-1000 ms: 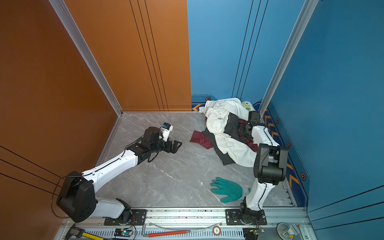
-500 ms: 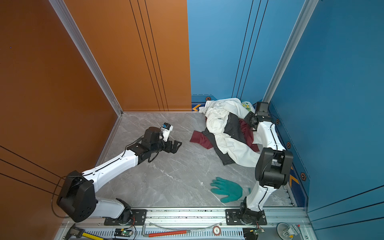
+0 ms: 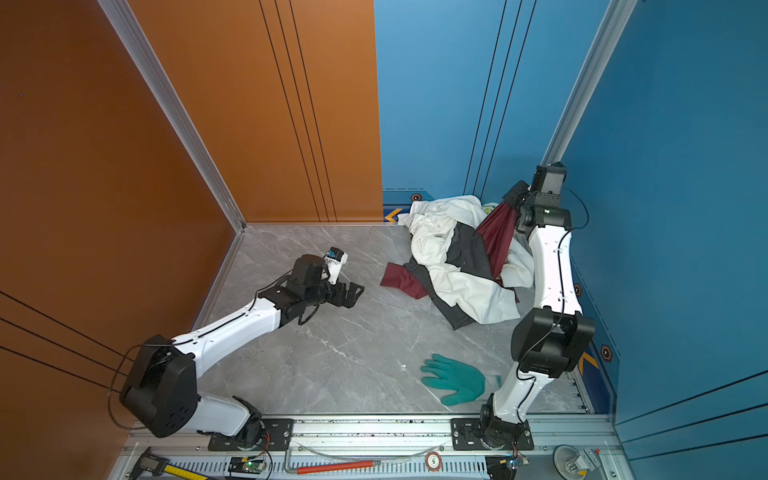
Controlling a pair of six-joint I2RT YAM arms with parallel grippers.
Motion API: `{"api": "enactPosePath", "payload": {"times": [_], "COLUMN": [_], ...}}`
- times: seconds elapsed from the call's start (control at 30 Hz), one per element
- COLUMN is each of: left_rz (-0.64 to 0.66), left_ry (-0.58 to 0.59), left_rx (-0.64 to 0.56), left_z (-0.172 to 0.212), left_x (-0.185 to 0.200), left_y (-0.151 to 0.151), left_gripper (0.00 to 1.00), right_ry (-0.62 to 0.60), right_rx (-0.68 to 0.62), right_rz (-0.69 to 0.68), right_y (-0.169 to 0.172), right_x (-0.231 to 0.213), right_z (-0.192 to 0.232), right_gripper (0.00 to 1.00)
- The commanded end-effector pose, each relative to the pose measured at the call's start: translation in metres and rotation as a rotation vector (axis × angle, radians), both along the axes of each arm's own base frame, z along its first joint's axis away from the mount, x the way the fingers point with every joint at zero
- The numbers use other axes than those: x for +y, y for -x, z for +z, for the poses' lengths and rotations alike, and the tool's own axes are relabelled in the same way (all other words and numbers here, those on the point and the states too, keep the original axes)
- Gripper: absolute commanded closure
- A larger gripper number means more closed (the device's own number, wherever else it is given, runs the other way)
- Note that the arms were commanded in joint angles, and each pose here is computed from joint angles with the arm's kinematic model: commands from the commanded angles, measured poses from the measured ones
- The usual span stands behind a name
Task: Pick out a specific cloth from the pile
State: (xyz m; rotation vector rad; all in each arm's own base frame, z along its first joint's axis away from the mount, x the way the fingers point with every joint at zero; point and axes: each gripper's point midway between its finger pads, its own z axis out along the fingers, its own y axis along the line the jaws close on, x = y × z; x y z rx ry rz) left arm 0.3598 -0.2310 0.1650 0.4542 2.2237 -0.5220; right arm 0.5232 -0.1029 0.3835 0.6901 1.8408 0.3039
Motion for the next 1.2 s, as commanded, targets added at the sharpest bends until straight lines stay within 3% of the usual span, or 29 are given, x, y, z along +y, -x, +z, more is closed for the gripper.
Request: {"api": "enactPosePath", "payload": {"times": [0.0, 0.5, 0.7, 0.83, 0.93, 1.17], "left_rz": [0.000, 0.004, 0.001, 0.005, -0.037, -0.166], "left_ry": [-0.014, -0.015, -0.003, 0.077, 0.100, 0.175], "left_rx": [-0.012, -0.008, -0.028, -0.061, -0.140, -0.358], "left_z": [0.007, 0.006, 0.016, 0.034, 0.052, 0.116], "left_x": [-0.004, -0.004, -0.003, -0.012, -0.040, -0.153], "left_y": [-0.004, -0.005, -0.006, -0.007, -0.004, -0.020], "left_gripper": [0.01, 0.01, 0.01, 0.01, 0.01, 0.02], "right_ry": [0.054, 0.128, 0.096, 0.084, 0.060, -0.008], "right_rx": [-0.148, -0.592, -0.637, -0.635, -0.645, -0.635], "right_rz": [-0.011, 0.022, 0.118, 0.188, 0.200, 0.256], "right_y": [0.004, 0.032, 0.046, 0.061, 0.076, 0.101], "right_x": [-0.007, 0.008, 0.042, 0.070, 0.077, 0.095], "right_z": [0.063, 0.215, 0.224, 0.214, 0.219, 0.220], "right_gripper": [1.00, 1.00, 1.00, 1.00, 1.00, 1.00]}}
